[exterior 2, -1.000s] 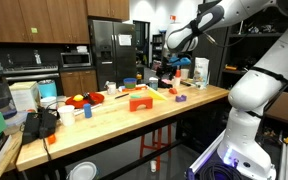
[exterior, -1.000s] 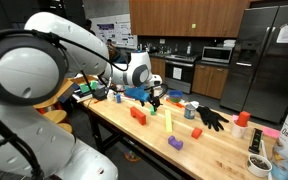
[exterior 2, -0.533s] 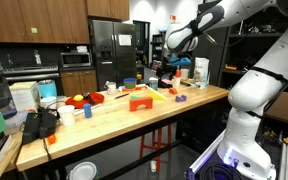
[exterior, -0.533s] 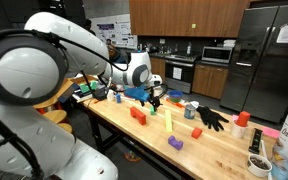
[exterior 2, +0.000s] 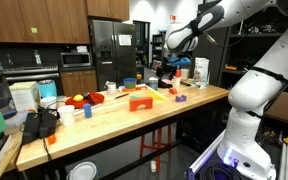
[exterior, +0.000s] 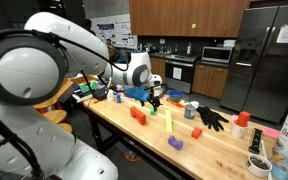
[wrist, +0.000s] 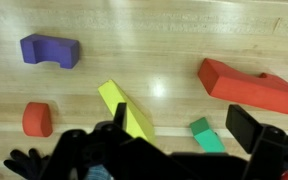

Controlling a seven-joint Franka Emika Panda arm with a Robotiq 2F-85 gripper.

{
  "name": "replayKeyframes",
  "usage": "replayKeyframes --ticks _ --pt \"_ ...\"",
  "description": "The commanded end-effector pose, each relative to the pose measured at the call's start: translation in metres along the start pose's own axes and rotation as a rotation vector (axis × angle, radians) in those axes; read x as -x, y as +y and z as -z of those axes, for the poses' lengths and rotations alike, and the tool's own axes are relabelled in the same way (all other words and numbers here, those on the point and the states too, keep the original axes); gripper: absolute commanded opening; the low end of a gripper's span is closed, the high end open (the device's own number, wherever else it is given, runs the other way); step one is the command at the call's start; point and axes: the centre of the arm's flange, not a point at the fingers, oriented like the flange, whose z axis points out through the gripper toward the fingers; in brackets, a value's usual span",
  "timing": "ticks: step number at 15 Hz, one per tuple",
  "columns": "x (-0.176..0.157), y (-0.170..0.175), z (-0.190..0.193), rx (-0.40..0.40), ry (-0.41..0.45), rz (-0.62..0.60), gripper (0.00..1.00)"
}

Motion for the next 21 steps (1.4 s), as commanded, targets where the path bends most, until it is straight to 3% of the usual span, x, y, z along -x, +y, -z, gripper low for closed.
replayKeyframes --ticks 1,6,11,17,21 --pt "0.000 0.000 0.000 0.000 0.000 0.000 1.00" --pt "-0.010 0.012 -0.003 0.022 0.030 0.009 1.00" --pt "-0.033 0.017 -0.008 0.078 0.173 0.230 1.00" --pt "-0.057 0.011 -0.045 -0.077 0.285 0.393 1.00" --pt "-0.049 0.000 -0.052 -0.133 0.313 0.465 1.00"
